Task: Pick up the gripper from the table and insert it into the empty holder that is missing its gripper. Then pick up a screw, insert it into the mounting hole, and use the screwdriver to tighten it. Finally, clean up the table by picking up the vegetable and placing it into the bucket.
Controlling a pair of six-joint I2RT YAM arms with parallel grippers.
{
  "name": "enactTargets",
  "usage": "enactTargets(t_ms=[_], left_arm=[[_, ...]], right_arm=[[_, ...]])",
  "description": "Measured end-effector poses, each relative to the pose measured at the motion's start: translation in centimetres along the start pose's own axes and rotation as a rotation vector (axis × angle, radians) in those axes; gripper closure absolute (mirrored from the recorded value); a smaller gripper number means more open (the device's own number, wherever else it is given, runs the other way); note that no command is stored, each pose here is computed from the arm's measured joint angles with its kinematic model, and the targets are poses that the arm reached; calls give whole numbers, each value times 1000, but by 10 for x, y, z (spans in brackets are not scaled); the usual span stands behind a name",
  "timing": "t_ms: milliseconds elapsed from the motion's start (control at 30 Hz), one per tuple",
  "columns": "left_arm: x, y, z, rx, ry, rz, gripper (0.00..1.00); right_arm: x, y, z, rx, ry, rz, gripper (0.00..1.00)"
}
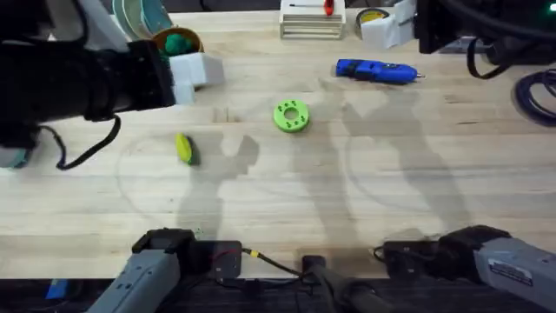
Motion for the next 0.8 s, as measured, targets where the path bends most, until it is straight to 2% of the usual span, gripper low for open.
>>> enactTargets(t_ms=[133, 200, 367, 467, 633, 800], left_arm=[[3, 5, 13, -19, 50, -16, 7], [6, 8, 17, -35, 79, -54, 7], [17, 35, 17, -173, 117, -246, 7], [26, 52, 14, -263, 140, -318, 7], [32, 68, 18, -345, 175, -391, 7], [36, 75, 27, -383, 208, -442, 8]], right_arm=[[0, 0, 0, 0, 0, 0, 35], [0, 0, 0, 0, 0, 0, 35], [0, 0, 0, 0, 0, 0, 33], [0, 0, 0, 0, 0, 0, 33], [0, 0, 0, 0, 0, 0, 33], [0, 0, 0, 0, 0, 0, 33]])
Point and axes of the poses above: each hand's point on the last joint's axis, 136 mm out from that joint toward the fingers, its own z axis out along the fingers, its own y axis along the line the jaws close on, x = y × z, the point moved 1 cm from there along -z, back along the fingers, and after that the axes turned 2 degrees about -z, right-handed, at the moved point
